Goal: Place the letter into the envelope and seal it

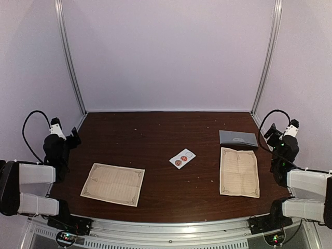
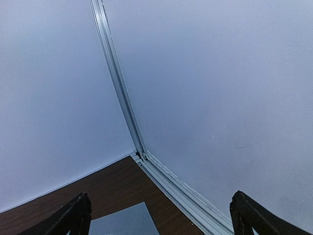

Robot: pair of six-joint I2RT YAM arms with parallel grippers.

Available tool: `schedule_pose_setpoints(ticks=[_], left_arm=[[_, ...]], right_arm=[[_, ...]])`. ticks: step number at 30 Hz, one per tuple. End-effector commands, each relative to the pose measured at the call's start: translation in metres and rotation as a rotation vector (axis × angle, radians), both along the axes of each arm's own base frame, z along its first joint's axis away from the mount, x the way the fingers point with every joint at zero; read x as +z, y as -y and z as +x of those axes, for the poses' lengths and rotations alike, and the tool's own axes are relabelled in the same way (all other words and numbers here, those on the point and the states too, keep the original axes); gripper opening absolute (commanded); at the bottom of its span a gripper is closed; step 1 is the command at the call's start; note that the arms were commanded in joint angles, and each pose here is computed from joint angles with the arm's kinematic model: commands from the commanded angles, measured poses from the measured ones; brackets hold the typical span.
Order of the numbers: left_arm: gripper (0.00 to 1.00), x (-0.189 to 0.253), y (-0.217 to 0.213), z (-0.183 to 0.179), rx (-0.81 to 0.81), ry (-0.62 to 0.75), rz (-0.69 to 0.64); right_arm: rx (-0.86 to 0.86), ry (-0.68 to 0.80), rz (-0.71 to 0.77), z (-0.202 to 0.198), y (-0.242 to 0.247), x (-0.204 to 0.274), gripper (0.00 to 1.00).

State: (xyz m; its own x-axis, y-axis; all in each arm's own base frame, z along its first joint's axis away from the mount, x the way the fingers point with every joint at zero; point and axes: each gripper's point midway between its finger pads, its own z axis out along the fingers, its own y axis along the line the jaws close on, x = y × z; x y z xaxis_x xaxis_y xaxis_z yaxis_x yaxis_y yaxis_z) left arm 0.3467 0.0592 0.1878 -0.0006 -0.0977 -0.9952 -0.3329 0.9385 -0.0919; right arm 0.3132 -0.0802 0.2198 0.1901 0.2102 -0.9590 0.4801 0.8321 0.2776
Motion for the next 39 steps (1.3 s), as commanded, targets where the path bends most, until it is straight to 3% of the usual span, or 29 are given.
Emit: schedule_pose_setpoints(ticks=[1,10,15,18,23,30,33,36,39], left_arm=[[0.98,0.002,-0.009,-0.004,0.049,0.008,-0.006],[0.98,-0.006,-0.02,-0.004,0.124,-0.034,-0.059],[0.98,-0.001,-0.031,0.005,0.225,-0.213,-0.183],[0.98,0.025,-0.01,0.005,0.105,-0.206,-0.256],[0.98,0.075,0.055,0.003,-0.281,-0.187,-0.327],[0.98,0.125,0.1,0.011,-0.568,-0.324,-0.215],[0.98,0.138,0.083,0.025,-0.477,-0.324,-0.171],[0.97,0.157,0.061,0.03,-0.36,-0.207,-0.107],[0.98,0.158,0.057,0.013,-0.357,-0.124,-0.08]], right_arm=[[-0.02,-0.021,0.015,0.001,0.003,-0.005,1.0],[-0.009,0.004,0.086,-0.006,0.004,-0.004,1.0],[0.095,-0.071,0.104,0.003,-0.012,0.003,1.0],[0.158,-0.12,0.128,0.005,-0.023,0.002,1.0],[0.254,-0.253,0.195,0.009,-0.041,-0.015,1.0],[0.34,-0.594,0.309,0.005,-0.056,-0.081,1.0],[0.399,-0.648,0.388,0.0,-0.062,-0.102,1.0],[0.411,-0.681,0.454,-0.005,-0.061,-0.12,1.0],[0.431,-0.693,0.516,-0.007,-0.06,-0.136,0.97]])
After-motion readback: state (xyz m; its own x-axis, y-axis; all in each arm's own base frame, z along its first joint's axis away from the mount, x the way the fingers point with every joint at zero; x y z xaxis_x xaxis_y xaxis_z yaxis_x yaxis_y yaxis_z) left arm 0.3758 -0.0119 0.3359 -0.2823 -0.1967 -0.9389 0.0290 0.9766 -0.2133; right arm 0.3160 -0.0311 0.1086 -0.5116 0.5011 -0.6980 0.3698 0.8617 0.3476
